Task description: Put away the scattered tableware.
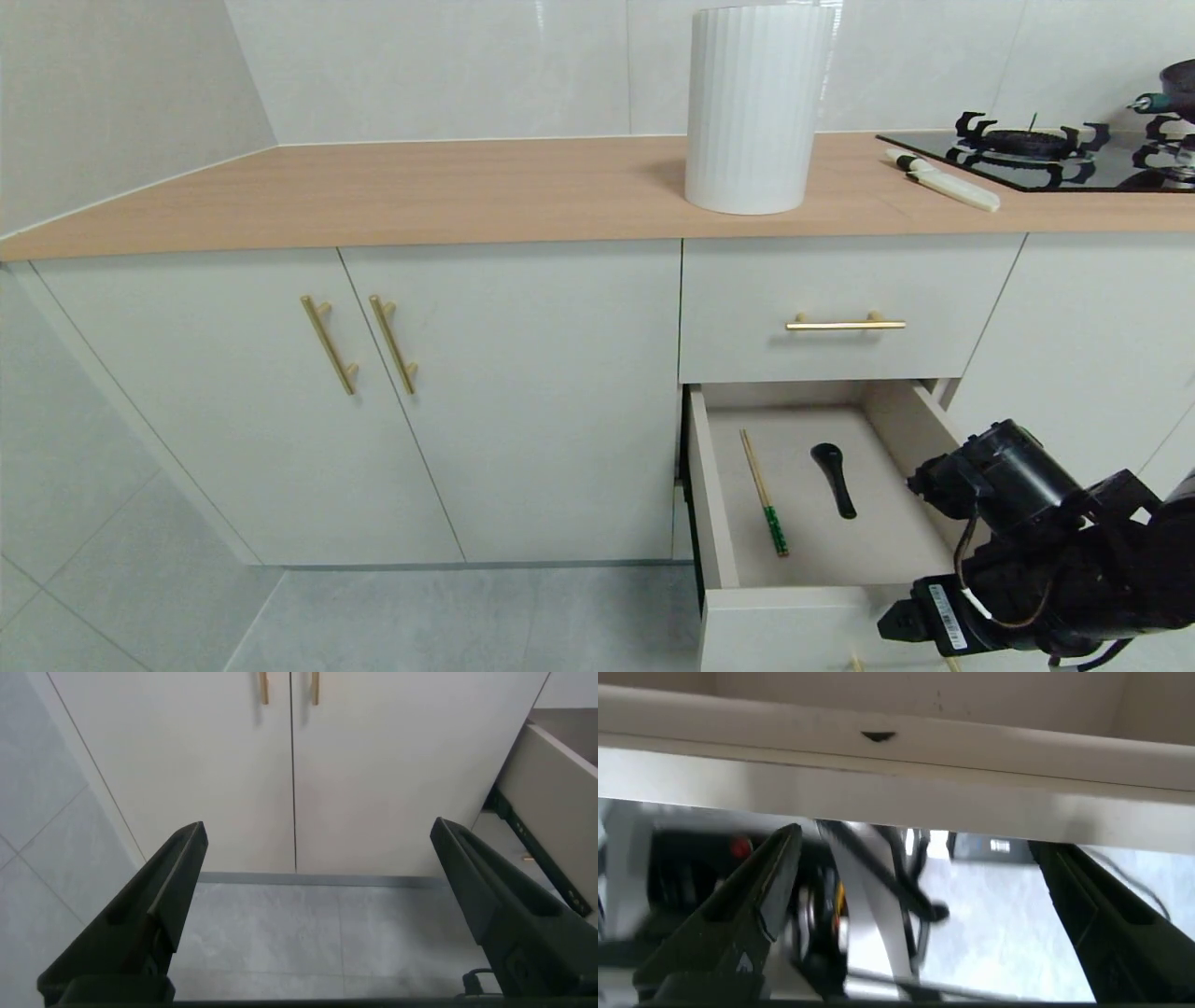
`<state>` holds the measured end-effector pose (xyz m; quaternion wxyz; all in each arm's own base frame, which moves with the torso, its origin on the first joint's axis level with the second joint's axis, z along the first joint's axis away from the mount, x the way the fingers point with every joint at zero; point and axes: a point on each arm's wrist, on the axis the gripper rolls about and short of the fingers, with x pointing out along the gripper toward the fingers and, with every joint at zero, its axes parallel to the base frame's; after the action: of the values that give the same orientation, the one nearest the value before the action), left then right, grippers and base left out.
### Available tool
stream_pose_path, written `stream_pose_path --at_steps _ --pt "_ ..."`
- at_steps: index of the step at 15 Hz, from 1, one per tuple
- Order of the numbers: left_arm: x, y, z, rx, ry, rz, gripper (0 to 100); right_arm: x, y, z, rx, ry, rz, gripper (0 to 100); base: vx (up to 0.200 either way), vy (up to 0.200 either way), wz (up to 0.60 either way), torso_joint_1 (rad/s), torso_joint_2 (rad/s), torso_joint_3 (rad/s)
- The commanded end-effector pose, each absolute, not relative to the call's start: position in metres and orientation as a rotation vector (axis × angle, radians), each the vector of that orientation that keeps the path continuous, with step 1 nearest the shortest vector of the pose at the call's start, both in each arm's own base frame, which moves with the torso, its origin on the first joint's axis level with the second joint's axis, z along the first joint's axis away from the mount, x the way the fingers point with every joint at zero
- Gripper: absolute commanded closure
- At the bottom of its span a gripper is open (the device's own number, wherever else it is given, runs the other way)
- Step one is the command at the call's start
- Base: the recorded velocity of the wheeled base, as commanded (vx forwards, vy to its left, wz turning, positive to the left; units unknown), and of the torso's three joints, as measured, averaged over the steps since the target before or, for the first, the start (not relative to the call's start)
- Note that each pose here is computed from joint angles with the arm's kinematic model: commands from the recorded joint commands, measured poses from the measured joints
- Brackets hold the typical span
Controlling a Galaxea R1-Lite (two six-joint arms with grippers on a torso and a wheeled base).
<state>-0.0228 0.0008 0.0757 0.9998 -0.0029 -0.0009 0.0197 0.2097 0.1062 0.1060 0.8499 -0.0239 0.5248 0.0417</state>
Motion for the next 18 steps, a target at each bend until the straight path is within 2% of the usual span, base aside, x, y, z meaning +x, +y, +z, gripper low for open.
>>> stream_pose_path --at_steps 1,9,18 --pt "-0.023 0.001 0.076 -0.006 0.000 0.040 0 0.229 0.111 0.104 -0.049 1.088 0.065 0 0.000 0.000 0.00 0.000 0.00 0.000" --pt "-0.023 0.001 0.076 -0.006 0.000 0.040 0 0.331 0.109 0.100 -0.038 1.003 0.006 0 0.000 0.000 0.00 0.000 0.00 0.000" --pt "-0.023 0.001 0.076 -0.006 -0.002 0.040 0 0.391 0.096 0.092 0.040 0.863 -0.047 0 0.000 0.000 0.00 0.000 0.00 0.000"
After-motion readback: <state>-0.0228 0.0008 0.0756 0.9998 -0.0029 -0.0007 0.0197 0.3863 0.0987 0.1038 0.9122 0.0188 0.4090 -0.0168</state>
